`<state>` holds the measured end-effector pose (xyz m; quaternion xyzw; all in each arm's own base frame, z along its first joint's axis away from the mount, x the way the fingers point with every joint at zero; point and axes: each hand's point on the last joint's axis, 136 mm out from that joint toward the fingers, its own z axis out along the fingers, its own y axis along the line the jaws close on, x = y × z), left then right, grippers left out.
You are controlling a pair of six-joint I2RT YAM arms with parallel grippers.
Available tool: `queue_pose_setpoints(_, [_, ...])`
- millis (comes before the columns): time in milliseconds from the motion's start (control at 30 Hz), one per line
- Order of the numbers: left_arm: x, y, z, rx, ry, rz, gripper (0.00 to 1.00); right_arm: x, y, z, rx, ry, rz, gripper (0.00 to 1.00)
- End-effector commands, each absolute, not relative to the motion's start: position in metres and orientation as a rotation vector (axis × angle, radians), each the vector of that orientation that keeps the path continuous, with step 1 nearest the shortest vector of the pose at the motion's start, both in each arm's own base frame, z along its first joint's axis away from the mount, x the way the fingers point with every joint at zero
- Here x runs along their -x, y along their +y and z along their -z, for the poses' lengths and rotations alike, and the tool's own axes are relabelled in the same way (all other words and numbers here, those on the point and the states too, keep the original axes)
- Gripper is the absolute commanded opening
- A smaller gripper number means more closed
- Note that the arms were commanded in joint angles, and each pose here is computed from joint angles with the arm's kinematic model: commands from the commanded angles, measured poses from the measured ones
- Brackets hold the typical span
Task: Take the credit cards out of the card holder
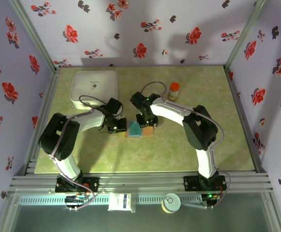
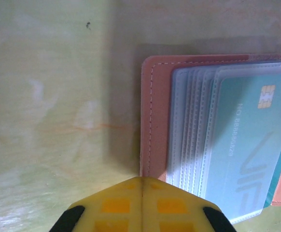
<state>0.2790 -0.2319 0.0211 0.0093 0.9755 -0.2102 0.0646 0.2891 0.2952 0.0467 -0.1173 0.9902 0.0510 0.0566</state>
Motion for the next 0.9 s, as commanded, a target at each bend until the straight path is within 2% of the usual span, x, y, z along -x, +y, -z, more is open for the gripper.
queue_pose_setpoints(0, [-0.273,-0.229,-0.012,-0.043,2.975,0.62,0.0,-0.286,0.308,-0.037,0.341,3.021,-0.231,0.2])
queue_pose_setpoints(400, [-0.275,-0.235,-0.019,-0.027,2.948,0.677,0.0,-0.282,0.328,-0.028,0.359,3.041,-0.387,0.19])
queue_pose_setpoints(667, [-0.287,-0.229,-0.052,-0.03,2.877,0.69,0.0,-0.282,0.328,-0.047,0.362,2.993,-0.449,0.19])
queue_pose_setpoints(867, [-0.295,-0.246,-0.073,-0.058,2.842,0.79,0.05,-0.284,0.318,-0.062,0.294,2.952,-0.484,0.23])
